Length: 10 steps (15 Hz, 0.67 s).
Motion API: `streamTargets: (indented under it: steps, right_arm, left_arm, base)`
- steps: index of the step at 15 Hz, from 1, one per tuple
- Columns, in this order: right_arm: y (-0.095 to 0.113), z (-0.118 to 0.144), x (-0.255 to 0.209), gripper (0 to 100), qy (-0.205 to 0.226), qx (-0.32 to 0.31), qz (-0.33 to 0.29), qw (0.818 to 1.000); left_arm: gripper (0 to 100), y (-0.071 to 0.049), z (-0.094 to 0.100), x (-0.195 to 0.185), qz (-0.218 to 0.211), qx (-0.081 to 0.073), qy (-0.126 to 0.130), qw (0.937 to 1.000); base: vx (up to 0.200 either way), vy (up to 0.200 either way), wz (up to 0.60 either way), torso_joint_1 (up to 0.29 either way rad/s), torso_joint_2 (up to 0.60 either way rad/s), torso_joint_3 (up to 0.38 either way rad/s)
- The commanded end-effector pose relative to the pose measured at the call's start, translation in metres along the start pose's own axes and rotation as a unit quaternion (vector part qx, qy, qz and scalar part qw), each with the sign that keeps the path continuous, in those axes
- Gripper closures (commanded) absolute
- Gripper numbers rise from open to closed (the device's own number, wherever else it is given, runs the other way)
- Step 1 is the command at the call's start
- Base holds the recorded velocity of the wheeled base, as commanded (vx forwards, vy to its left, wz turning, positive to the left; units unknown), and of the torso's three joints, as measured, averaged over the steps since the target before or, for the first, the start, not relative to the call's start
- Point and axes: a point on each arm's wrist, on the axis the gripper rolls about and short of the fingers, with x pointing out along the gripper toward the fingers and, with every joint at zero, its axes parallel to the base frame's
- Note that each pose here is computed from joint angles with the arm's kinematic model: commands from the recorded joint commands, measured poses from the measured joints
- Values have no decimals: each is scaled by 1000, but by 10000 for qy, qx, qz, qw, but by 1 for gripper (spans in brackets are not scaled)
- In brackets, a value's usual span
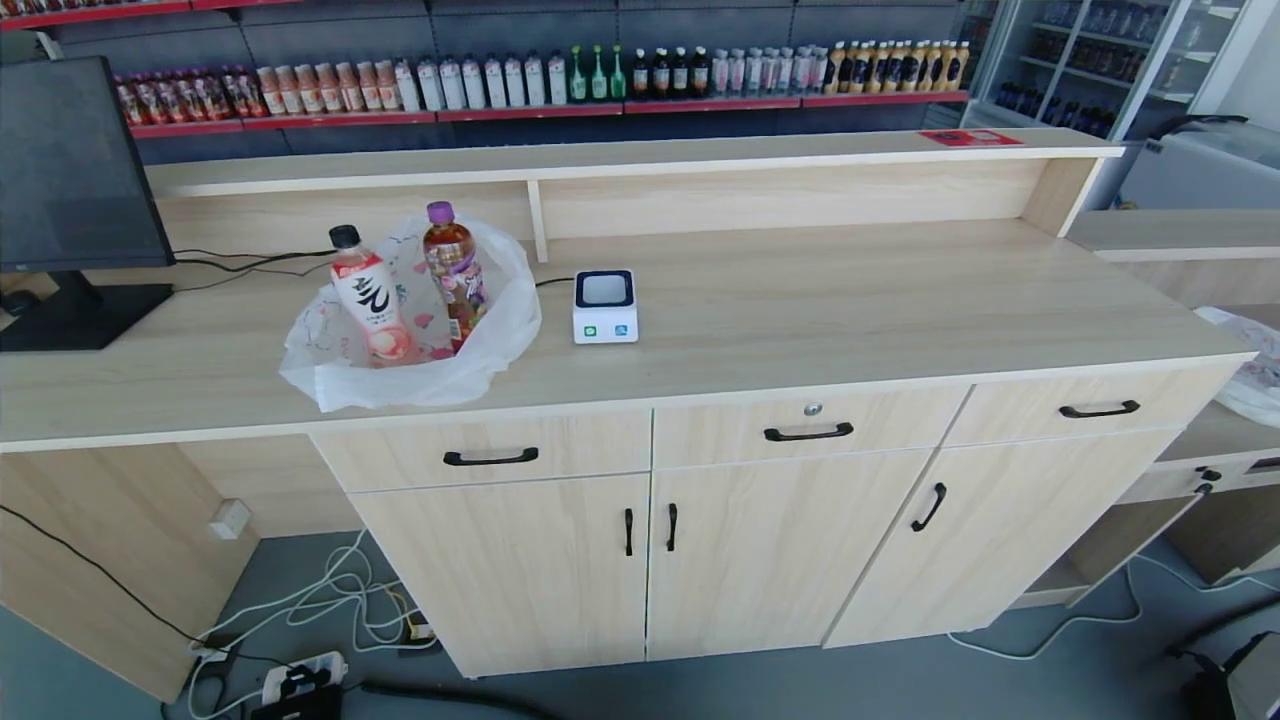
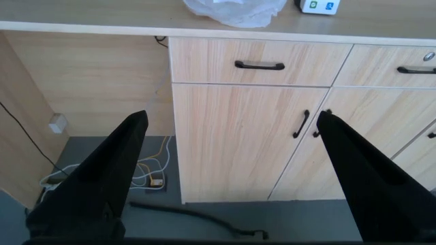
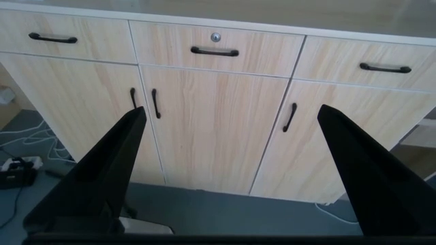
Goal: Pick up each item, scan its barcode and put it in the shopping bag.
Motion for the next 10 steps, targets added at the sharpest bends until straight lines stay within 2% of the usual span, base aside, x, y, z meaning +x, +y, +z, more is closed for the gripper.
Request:
streamTargets:
  steps: [1, 10]
  right_arm:
    - [0, 0, 0, 0, 5, 0, 3, 10000]
    - [0, 0, 0, 0, 8, -15, -28, 10000]
  left_arm:
    - [0, 0, 0, 0, 1, -2, 0, 10000]
    - [0, 0, 0, 0, 1, -2, 0, 10000]
  base:
    - [0, 0, 0, -22, -61, -90]
    - [0, 0, 0, 0, -3, -6]
